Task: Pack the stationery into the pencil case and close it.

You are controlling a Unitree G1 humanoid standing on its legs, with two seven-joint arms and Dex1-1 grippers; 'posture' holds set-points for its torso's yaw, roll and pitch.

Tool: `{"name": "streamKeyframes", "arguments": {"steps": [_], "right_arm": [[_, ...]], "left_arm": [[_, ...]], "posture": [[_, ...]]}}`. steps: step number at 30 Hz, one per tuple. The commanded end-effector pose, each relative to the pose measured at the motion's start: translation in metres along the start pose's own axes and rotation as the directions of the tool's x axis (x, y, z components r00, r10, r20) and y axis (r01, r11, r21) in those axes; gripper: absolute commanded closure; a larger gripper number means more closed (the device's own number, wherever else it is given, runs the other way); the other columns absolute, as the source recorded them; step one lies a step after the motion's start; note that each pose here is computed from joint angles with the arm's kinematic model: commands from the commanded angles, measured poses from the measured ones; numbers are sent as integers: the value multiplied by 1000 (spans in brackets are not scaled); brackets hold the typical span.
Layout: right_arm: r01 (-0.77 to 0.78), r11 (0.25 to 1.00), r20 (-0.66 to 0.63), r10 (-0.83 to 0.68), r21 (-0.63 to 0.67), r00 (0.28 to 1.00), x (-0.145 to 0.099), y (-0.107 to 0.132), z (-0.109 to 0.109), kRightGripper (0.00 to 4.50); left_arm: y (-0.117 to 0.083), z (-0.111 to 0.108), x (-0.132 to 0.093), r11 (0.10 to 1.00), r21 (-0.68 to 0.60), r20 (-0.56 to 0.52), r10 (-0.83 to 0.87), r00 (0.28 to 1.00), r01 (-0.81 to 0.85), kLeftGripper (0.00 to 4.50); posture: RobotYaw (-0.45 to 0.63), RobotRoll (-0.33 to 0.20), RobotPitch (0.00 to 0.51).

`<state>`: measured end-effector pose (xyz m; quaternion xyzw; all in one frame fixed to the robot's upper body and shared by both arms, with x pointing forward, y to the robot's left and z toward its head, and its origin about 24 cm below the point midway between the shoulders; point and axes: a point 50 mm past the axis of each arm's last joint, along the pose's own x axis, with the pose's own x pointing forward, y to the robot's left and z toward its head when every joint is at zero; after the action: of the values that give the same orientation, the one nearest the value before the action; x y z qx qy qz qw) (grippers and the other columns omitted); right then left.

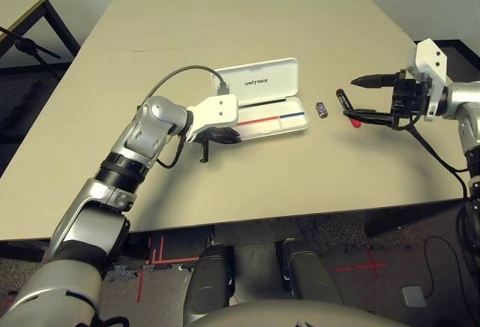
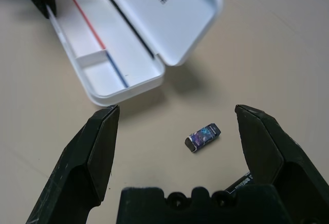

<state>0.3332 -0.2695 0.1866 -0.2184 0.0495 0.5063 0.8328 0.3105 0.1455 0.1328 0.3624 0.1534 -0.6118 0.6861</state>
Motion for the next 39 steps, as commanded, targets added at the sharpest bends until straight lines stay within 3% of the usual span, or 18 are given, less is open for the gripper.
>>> {"name": "streamKeyframes", "arguments": {"steps": [1,4,27,30,39], "right_arm": [[8,1000,25,-8,-10,1000,-5,-2,6,0],[10,1000,26,-10,-10,1000,-5,-2,6,0],[4,1000,36,-4,1,999,-2,2,6,0],[5,1000,38,-5,-1,999,-1,2,5,0],[79,996,30,-81,45,996,-1,-1,0,0]], "left_arm": [[-16,0,0,998,27,10,-52,999,52,4481],[-28,-6,2,996,33,0,-80,997,80,4481],[-34,-7,20,997,-20,22,-80,997,81,4481],[-35,-8,18,995,-39,20,-95,995,96,3632],[-31,3,2,989,-113,80,-87,993,96,143]], "posture": [[-56,0,87],[-56,0,85],[-67,0,89],[-65,0,89],[-53,0,91]]}}
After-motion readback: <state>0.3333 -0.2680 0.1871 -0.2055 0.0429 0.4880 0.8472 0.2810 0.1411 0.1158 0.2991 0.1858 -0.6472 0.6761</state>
